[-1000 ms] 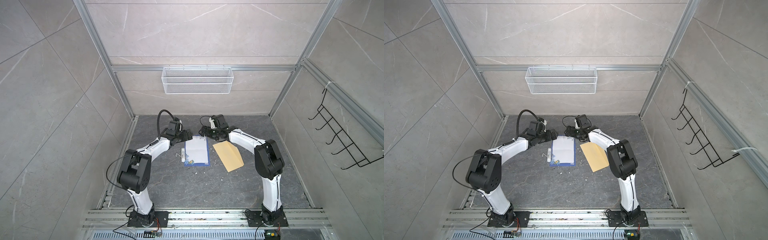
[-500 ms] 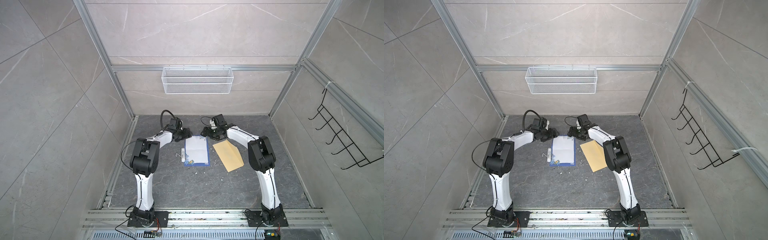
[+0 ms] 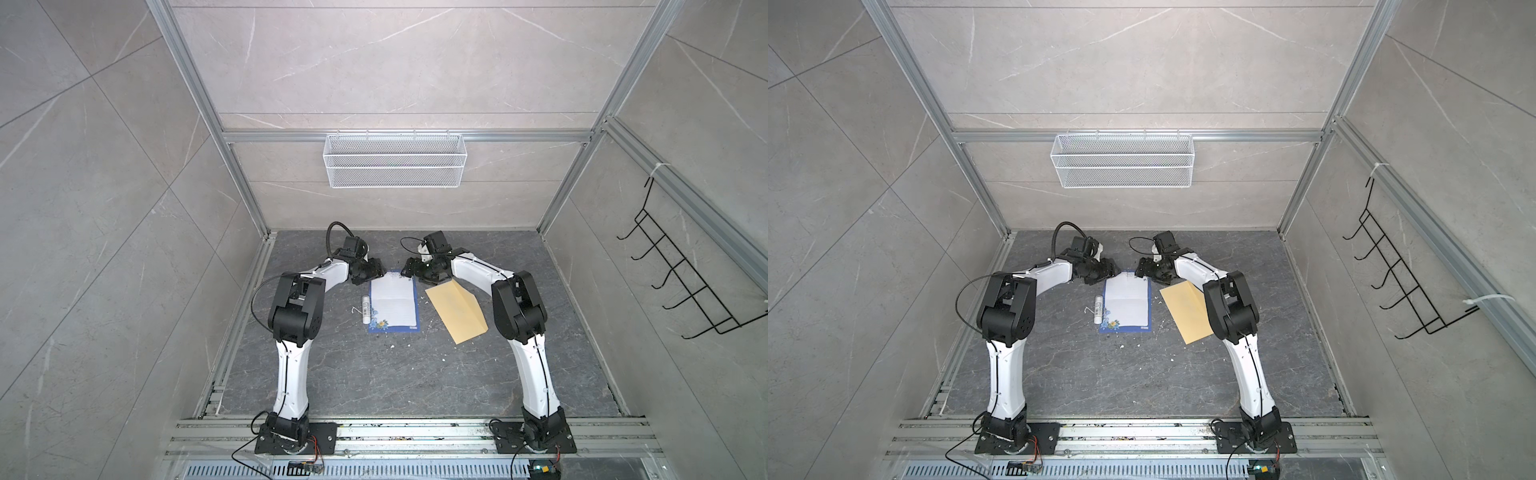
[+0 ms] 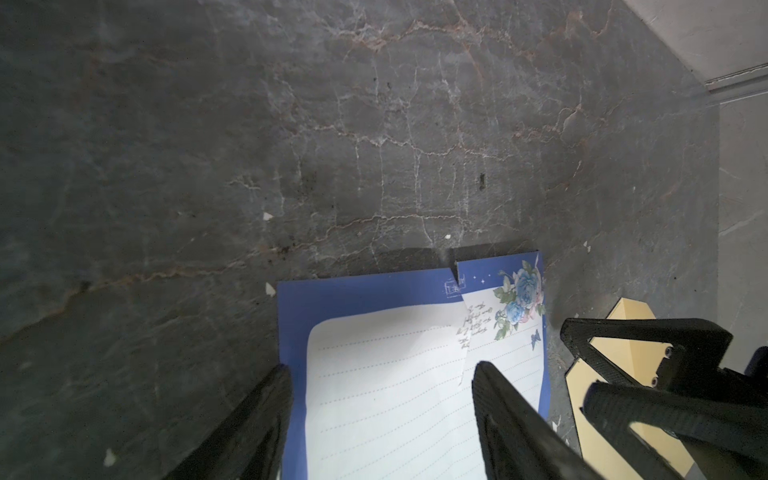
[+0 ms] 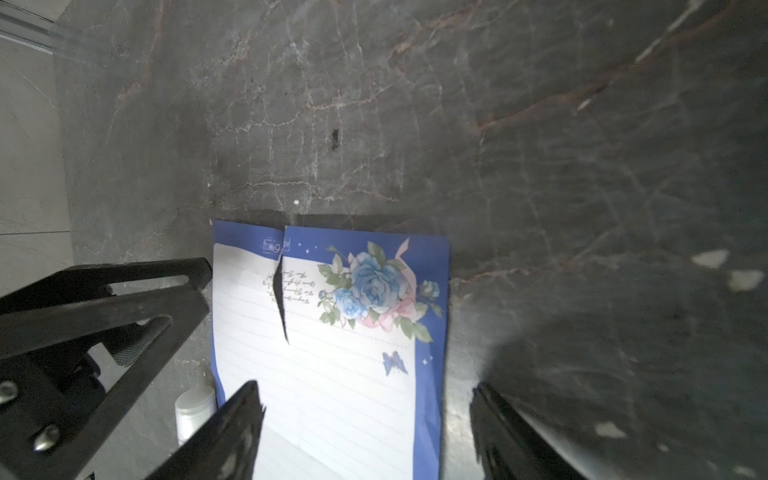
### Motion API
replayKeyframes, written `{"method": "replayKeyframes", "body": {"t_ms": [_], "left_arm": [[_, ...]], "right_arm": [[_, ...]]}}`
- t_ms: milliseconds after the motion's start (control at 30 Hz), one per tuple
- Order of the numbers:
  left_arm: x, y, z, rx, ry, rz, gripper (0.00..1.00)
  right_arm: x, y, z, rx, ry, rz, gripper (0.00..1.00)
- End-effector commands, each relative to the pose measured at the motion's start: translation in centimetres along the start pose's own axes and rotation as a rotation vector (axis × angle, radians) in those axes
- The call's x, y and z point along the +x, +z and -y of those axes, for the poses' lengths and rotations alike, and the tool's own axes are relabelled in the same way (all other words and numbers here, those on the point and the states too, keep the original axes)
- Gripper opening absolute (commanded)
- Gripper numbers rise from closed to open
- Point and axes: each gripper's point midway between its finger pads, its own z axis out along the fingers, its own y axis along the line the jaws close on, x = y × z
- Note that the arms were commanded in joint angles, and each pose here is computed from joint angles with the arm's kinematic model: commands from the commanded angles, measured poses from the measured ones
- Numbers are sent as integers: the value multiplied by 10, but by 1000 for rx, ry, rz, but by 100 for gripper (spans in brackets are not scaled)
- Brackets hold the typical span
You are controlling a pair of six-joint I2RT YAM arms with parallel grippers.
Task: Place the letter into the envelope and seal it
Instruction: 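Pinch the far corners of the letter sheet with both grippers and lift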
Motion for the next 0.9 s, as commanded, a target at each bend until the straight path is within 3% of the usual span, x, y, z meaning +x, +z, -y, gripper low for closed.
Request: {"method": "replayKeyframes", "body": {"t_ms": [0, 400, 867], "left_arm": [[2, 5, 4, 22, 7, -26, 71], [7, 16, 4, 38, -14, -51, 64], [4, 15, 21, 90, -12, -44, 53]], "right_arm": [[8, 9, 8, 7, 23, -42, 80], [7, 13, 12, -62, 101, -48, 79], [-14, -6, -13, -238, 110, 46, 77]]}}
